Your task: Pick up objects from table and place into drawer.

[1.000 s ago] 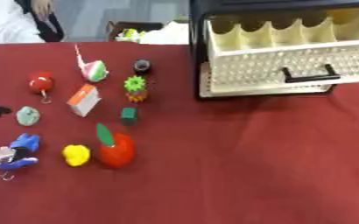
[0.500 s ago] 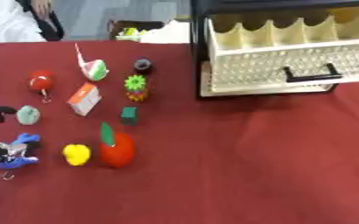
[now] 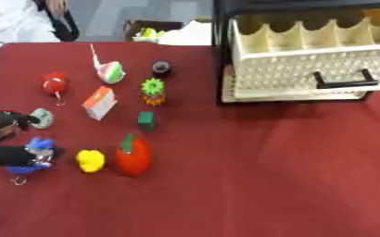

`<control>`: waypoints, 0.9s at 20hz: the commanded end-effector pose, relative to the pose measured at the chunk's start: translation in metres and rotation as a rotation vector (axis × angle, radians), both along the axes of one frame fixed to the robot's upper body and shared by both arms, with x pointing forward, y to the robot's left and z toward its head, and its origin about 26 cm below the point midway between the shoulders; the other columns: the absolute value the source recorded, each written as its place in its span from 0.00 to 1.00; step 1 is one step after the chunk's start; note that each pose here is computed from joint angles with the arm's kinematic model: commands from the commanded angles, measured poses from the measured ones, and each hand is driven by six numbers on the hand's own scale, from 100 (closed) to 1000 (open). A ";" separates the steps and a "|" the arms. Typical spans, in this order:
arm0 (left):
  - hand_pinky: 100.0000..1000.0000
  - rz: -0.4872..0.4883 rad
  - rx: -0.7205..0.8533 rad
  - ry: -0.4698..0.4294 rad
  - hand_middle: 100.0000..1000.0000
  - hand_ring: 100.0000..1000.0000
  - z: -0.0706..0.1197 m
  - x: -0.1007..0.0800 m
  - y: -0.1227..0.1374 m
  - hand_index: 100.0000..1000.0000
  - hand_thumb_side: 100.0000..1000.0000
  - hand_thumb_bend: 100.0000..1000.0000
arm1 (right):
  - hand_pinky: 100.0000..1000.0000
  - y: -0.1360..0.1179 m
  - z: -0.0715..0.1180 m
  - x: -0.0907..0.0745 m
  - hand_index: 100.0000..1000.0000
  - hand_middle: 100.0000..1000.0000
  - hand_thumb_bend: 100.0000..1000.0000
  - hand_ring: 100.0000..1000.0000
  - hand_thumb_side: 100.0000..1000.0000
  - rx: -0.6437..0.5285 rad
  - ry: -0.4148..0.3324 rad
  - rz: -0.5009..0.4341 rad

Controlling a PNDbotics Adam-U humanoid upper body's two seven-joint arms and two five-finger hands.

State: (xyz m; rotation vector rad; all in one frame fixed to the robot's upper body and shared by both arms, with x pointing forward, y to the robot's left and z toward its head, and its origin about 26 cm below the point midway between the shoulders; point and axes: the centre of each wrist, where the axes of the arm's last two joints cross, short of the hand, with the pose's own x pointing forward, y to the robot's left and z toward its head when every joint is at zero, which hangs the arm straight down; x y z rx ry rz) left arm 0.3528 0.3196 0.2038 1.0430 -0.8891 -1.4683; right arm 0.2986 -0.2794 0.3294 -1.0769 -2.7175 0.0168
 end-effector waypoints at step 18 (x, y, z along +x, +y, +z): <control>0.66 0.156 -0.023 0.017 0.76 0.74 0.000 -0.012 0.028 0.94 0.94 0.38 | 0.48 -0.002 0.007 -0.003 0.71 0.55 0.00 0.57 0.44 -0.012 -0.024 0.005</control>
